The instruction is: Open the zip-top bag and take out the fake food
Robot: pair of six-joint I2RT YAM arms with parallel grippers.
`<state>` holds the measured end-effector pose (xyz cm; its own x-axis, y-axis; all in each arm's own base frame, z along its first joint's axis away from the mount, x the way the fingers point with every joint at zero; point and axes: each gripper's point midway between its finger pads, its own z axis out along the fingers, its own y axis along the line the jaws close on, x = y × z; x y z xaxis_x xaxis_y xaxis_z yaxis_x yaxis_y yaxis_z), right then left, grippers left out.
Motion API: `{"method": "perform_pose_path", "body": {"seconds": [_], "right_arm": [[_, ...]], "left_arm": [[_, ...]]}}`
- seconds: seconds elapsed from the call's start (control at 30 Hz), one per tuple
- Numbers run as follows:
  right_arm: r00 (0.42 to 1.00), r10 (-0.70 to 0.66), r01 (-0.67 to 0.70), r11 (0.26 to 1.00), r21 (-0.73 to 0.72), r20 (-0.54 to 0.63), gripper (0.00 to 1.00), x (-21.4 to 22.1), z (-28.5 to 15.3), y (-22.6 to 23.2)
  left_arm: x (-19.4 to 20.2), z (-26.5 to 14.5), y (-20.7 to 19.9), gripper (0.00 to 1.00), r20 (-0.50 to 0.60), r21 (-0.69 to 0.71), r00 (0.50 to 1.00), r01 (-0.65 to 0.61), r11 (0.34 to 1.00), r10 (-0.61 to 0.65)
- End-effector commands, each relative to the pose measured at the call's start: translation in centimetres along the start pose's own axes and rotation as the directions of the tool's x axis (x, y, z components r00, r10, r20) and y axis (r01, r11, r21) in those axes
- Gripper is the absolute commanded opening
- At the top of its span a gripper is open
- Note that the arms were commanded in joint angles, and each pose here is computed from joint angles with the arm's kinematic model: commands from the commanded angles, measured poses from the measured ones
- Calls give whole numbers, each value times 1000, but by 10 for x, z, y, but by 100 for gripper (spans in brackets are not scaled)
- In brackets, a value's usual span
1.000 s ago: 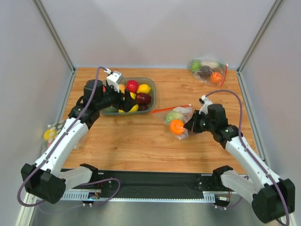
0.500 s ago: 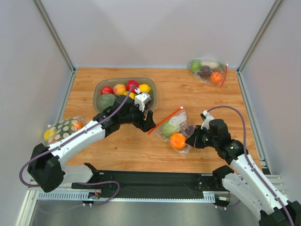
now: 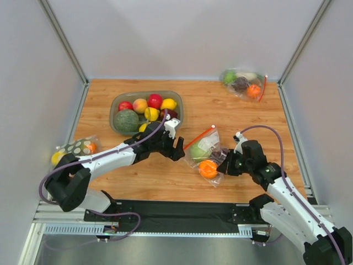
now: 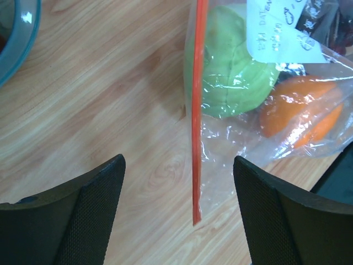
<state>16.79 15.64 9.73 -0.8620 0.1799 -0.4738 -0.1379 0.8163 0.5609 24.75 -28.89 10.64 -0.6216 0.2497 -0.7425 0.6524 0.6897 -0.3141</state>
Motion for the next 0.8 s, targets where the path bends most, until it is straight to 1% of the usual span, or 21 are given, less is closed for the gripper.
{"method": "perform_pose_path", "body": {"seconds": [0.0, 0.03, 0.07, 0.1, 0.13, 0.23, 0.27, 0.3, 0.33, 0.37, 0.4, 0.43, 0.47, 0.5, 0.53, 0.57, 0.7, 0.73, 0.77], "right_arm": [[1000, 10, -10, 1000, -15, 10, 0, -3, 3, 4], [1000, 9, -9, 1000, -12, 5, 0, -3, 3, 4], [1000, 3, -3, 1000, -9, 3, 0, -4, 3, 4], [1000, 2, -2, 1000, -7, 1, 0, -4, 3, 4], [1000, 1, -1, 1000, -5, -4, 0, -3, 4, 3], [1000, -5, 5, 1000, -6, -5, 0, -6, 5, 4], [1000, -8, 8, 1000, -3, -7, 0, -7, 5, 5], [1000, -19, 19, 1000, -11, 7, 1, -13, 3, 9], [1000, -25, 25, 1000, -4, 16, 2, -17, 2, 10], [999, -33, 33, 999, -3, 26, 7, -22, 1, 12], [998, -48, 48, 999, 9, 36, 11, -27, 0, 11], [996, -65, 65, 998, 5, 69, 16, -40, -5, 19], [993, -80, 79, 997, 9, 84, 26, -46, -8, 22], [990, -101, 98, 995, 32, 103, 28, -54, -9, 21], [982, -122, 120, 992, 25, 147, 30, -71, -16, 31], [977, -135, 131, 991, 33, 165, 33, -79, -17, 34], [950, -196, 183, 980, 75, 242, 36, -118, -25, 46], [951, -206, 191, 978, 85, 230, 36, -122, -20, 45], [945, -213, 199, 977, 82, 248, 37, -131, -21, 51]], "left_arm": [[-28, 14, -5, 84, 77, 21, 997, -15, 1000, 13], [-28, 16, -5, 81, 76, 25, 997, -12, 1000, 10], [-27, 18, -6, 69, 73, 33, 997, -12, 999, 10], [-26, 22, -7, 64, 68, 40, 998, -10, 999, 8], [-24, 24, -10, 50, 61, 61, 998, -16, 998, 12], [-24, 26, -18, 21, 58, 114, 998, -37, 993, 30], [-23, 26, -19, 5, 54, 121, 998, -39, 992, 33], [-25, 24, -20, 0, 59, 123, 997, -49, 991, 42], [-26, 21, -20, 0, 62, 121, 997, -57, 991, 49], [-25, 18, -18, 0, 56, 109, 996, -74, 991, 68], [-34, 10, -20, 0, 80, 105, 993, -91, 990, 83], [-37, 6, -20, 0, 90, 98, 992, -101, 990, 92], [-42, 1, -21, 0, 105, 90, 988, -123, 988, 114], [-47, -10, -24, 0, 119, 90, 985, -135, 987, 124], [-51, -15, -26, 0, 133, 91, 982, -145, 985, 133], [-58, -24, -29, 0, 157, 94, 977, -160, 983, 144], [-65, -42, -36, 0, 185, 101, 970, -179, 979, 158], [-66, -44, -35, 0, 189, 94, 969, -179, 979, 159], [-62, -45, -32, 0, 183, 82, 970, -176, 981, 159]]}}
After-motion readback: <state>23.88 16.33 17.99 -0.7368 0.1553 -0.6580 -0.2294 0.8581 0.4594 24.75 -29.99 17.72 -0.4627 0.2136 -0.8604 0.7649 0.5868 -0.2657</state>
